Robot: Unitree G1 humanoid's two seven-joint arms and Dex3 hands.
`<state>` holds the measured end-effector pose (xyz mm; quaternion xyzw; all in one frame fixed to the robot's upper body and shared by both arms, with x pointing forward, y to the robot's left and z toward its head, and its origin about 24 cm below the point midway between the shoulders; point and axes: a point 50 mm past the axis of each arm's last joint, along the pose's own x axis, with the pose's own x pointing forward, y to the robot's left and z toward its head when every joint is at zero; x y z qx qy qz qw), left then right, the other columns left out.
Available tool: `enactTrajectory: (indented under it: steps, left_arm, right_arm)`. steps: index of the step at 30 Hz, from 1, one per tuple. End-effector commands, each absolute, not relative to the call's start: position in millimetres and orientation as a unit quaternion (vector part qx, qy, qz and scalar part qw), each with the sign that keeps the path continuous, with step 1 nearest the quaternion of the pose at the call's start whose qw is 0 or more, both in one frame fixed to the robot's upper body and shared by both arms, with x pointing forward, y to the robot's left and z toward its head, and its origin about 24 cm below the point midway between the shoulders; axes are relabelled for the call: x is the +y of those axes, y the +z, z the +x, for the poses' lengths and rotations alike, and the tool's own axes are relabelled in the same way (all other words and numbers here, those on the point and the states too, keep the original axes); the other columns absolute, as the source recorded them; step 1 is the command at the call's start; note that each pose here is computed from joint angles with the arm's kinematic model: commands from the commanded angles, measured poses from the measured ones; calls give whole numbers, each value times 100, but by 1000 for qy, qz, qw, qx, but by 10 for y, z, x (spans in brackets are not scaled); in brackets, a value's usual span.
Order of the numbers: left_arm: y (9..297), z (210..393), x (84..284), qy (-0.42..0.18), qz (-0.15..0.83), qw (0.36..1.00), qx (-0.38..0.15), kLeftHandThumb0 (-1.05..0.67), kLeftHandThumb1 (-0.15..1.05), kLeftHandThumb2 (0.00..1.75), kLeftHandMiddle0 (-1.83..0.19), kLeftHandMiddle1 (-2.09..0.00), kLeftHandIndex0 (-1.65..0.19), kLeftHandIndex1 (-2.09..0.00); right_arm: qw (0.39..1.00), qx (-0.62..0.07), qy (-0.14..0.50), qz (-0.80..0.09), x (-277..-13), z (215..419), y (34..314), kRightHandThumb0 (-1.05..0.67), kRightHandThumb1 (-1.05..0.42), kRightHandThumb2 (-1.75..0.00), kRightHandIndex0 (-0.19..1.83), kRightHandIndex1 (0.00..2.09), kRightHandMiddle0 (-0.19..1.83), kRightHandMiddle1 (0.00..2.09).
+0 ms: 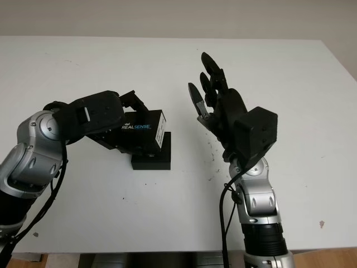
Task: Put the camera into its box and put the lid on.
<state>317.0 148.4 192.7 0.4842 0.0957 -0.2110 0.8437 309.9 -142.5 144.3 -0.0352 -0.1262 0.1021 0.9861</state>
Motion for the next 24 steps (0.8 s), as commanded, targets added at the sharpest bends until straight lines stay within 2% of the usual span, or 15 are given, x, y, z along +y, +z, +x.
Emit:
enactTrajectory:
  steps: [1,6,7,10,19,24]
  left_arm:
    - [1980,3166,1455,-214,486,842,95,-27,105,46,-23,-206,-17,-199]
    - [1978,3162,1455,-226,468,846,120,-27,105,47,-30,-209,-21,-205]
    - [1974,3161,1454,-226,464,847,127,-27,105,47,-43,-209,-26,-207]
    - [1968,3157,1454,-230,454,848,147,-27,105,48,-62,-209,-34,-209]
    - [1977,3129,1385,-236,443,848,170,-28,105,47,-72,-209,-37,-209]
    - [1994,3117,1312,-242,447,844,170,-29,105,48,-86,-209,-40,-209]
  right_arm:
    - [985,-134,101,-27,-1423,3085,1448,-64,-105,-44,2,6,-11,33]
    - [986,-131,102,-22,-1409,3081,1440,-63,-105,-44,0,6,-12,33]
    - [986,-130,102,-23,-1406,3080,1439,-64,-105,-44,0,6,-12,33]
    - [986,-130,98,-24,-1400,3075,1438,-63,-105,-44,1,6,-11,33]
    - [987,-129,96,-17,-1374,3075,1432,-64,-105,-44,1,6,-11,32]
    - [987,-129,95,-13,-1346,3075,1431,-64,-105,-44,1,6,-11,33]
